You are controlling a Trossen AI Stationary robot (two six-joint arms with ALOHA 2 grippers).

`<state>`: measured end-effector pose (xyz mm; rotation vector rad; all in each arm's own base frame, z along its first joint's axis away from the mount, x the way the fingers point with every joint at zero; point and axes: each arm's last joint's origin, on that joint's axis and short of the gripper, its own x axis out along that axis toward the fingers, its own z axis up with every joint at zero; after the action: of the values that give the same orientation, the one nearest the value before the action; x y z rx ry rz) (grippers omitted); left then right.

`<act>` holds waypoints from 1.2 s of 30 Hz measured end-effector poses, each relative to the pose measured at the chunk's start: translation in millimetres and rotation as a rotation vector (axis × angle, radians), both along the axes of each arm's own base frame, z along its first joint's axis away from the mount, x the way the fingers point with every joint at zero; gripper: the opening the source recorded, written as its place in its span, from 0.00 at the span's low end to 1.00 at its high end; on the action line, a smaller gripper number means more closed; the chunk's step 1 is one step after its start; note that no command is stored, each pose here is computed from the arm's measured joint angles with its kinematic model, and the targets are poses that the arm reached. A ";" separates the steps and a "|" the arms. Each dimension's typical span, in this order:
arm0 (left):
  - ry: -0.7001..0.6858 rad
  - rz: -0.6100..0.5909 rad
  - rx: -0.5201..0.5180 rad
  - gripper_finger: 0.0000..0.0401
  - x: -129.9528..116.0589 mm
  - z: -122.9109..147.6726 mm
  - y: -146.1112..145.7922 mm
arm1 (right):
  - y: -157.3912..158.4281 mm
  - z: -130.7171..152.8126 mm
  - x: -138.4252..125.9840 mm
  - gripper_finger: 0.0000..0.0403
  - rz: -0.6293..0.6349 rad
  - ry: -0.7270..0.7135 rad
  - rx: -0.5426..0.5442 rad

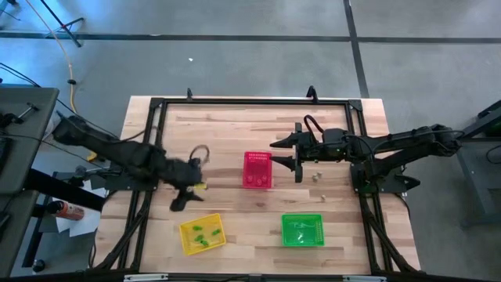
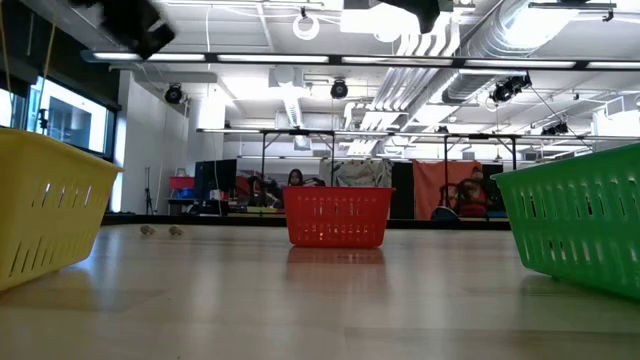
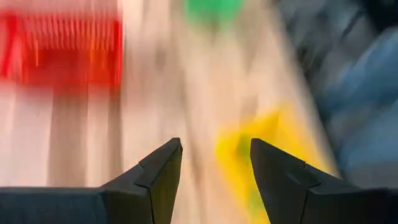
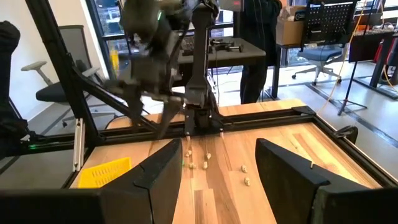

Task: Sort Halloween decoration
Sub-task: Put the green skeleton toy into the yellow bin

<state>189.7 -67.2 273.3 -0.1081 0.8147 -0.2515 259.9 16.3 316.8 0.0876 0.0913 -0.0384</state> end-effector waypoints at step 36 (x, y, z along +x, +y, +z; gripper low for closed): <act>0.643 -0.310 0.464 0.45 -2.7 -124.0 -37.1 | -1.9 -2.2 -0.3 0.49 -0.055 0.021 0.028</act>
<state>187.0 -104.3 149.2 0.3973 1.5123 -0.3173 259.6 14.3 314.6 0.1181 0.1100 -0.0928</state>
